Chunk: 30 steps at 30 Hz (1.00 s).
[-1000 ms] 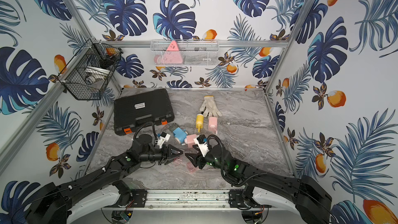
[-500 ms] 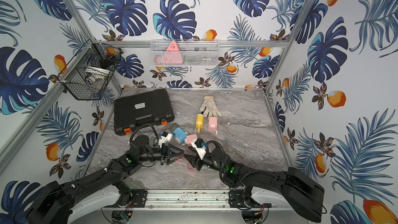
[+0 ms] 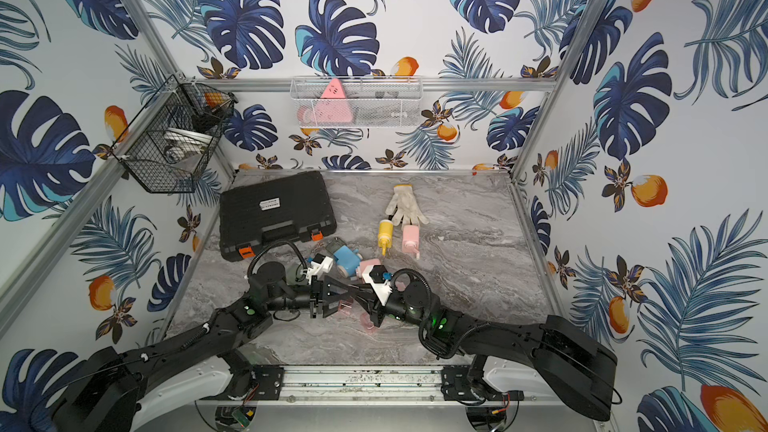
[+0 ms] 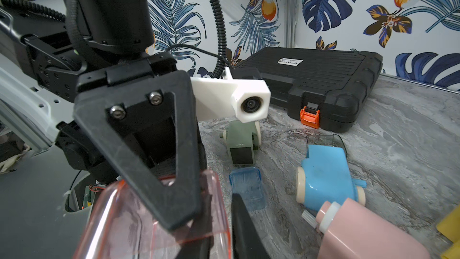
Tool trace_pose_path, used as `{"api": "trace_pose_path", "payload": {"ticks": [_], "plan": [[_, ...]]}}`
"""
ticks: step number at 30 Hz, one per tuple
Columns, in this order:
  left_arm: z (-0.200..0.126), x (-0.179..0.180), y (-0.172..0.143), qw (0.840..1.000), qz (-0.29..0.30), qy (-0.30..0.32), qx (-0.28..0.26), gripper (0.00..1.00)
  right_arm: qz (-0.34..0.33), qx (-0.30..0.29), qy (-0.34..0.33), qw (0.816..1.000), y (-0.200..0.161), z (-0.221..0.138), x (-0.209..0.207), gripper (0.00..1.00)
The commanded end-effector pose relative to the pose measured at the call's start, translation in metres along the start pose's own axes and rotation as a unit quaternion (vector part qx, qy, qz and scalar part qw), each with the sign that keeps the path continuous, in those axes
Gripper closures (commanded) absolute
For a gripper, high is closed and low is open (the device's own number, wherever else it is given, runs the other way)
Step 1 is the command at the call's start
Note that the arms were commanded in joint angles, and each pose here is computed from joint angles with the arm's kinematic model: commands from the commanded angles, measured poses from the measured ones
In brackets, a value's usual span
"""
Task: Put the tray back into the pencil sharpener
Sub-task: Pick up the container from the center of the board.
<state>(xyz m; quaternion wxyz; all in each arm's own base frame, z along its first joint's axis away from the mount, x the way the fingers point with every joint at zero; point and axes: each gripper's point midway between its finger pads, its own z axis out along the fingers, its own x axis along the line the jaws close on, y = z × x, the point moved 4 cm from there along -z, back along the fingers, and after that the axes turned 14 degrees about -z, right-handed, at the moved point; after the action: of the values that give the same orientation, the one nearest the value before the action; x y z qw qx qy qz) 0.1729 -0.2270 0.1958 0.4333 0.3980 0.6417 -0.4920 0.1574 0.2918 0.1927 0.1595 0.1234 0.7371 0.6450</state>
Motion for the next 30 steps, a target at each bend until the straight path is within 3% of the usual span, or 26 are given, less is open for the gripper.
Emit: {"api": "trace_pose_path", "payload": {"ticks": [1, 3, 7, 10, 13, 18, 20, 23, 25, 30], "plan": [[0.000, -0.013, -0.003, 0.999, 0.007, -0.030, 0.011, 0.66, -0.013, -0.021, 0.017, 1.000, 0.013, 0.002, 0.004, 0.89], [0.000, -0.013, -0.003, 1.000, 0.004, -0.029, 0.010, 0.62, -0.013, -0.021, 0.020, 1.000, 0.014, 0.002, 0.005, 0.93], [-0.001, -0.011, -0.001, 1.000, 0.005, -0.022, -0.001, 0.34, -0.014, -0.022, 0.018, 0.999, 0.015, 0.000, 0.005, 0.99], [-0.002, -0.006, 0.002, 1.000, 0.004, -0.013, -0.017, 0.19, -0.012, -0.020, 0.012, 1.000, 0.015, -0.003, 0.004, 1.00], [-0.005, -0.001, 0.006, 0.999, 0.009, 0.001, -0.037, 0.11, -0.008, -0.016, -0.004, 1.000, 0.014, -0.008, 0.000, 1.00], [-0.017, 0.002, 0.015, 0.994, 0.035, 0.044, -0.092, 0.07, 0.020, 0.027, -0.037, 0.999, -0.004, -0.018, -0.006, 1.00], [-0.031, 0.007, 0.023, 0.981, 0.061, 0.103, -0.150, 0.07, 0.045, 0.058, -0.049, 0.996, -0.011, -0.023, -0.007, 1.00], [-0.063, 0.005, 0.032, 0.942, 0.116, 0.191, -0.252, 0.05, 0.093, 0.126, -0.082, 0.984, -0.021, -0.030, -0.007, 1.00], [-0.078, -0.001, 0.037, 0.920, 0.134, 0.209, -0.303, 0.04, 0.115, 0.167, -0.097, 0.974, -0.026, -0.033, -0.003, 1.00], [-0.092, -0.012, 0.046, 0.893, 0.150, 0.220, -0.363, 0.05, 0.132, 0.253, -0.135, 0.949, -0.032, -0.035, 0.021, 1.00]]}}
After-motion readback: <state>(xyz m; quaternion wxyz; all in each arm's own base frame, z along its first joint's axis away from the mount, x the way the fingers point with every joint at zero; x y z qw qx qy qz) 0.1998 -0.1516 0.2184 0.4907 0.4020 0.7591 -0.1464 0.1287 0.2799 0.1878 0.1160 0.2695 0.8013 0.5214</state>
